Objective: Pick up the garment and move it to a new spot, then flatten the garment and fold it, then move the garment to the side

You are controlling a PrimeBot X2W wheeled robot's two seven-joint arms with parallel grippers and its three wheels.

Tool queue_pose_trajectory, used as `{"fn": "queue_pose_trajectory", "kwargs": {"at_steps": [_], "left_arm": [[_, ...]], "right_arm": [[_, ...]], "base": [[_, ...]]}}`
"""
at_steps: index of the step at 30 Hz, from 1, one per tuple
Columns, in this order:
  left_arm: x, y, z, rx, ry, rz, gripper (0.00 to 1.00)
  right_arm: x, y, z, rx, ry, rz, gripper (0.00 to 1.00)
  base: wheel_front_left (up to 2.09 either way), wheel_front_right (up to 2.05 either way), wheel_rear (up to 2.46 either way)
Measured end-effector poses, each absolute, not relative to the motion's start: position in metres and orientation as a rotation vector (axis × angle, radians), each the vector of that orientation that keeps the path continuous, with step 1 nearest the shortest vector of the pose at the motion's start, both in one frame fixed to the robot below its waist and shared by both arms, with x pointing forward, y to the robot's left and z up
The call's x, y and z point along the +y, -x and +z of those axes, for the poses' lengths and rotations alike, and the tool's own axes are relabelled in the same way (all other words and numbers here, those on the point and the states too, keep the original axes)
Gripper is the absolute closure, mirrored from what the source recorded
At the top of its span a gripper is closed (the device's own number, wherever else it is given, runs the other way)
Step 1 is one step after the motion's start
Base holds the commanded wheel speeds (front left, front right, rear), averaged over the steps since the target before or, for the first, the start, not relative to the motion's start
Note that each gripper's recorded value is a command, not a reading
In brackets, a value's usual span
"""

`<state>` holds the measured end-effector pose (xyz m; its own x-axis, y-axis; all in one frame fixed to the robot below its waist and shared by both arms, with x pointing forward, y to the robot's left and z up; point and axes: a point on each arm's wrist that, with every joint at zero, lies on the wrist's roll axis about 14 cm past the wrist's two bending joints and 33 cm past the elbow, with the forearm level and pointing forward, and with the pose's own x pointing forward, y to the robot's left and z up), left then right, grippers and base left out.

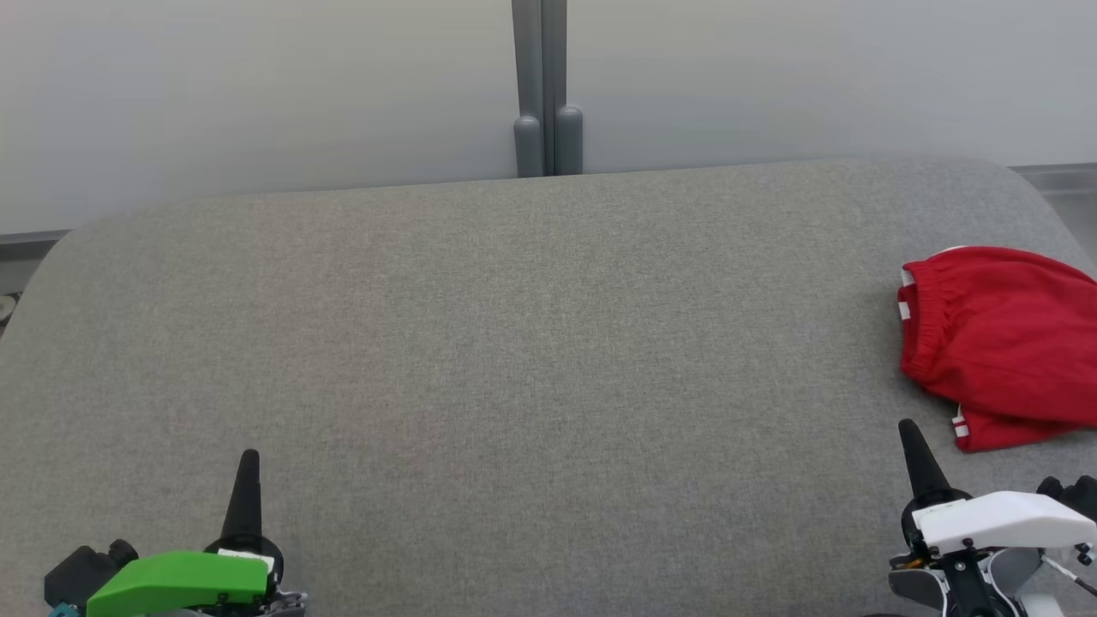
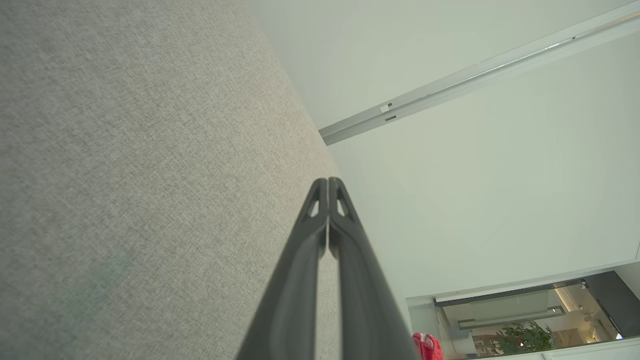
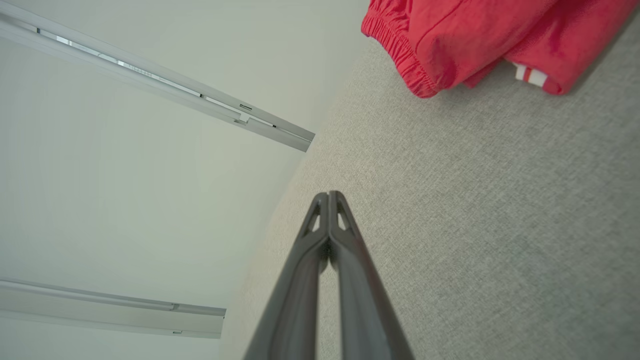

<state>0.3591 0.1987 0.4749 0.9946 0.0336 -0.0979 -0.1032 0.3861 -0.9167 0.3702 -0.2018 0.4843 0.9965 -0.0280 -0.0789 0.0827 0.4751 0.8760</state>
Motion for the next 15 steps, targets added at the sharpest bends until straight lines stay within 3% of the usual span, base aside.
{"fn": "queue_pose_trajectory", "kwargs": {"at_steps": [15], "left_arm": [[0.1987, -0.3683, 0.4835, 0.049, 1.297, 0.070, 1.00]], "right_arm": [[-0.2016, -0.3760, 0.4898, 0.045, -1.234, -0.056, 1.00]], "base": [[0.00, 0.00, 0.00]]}}
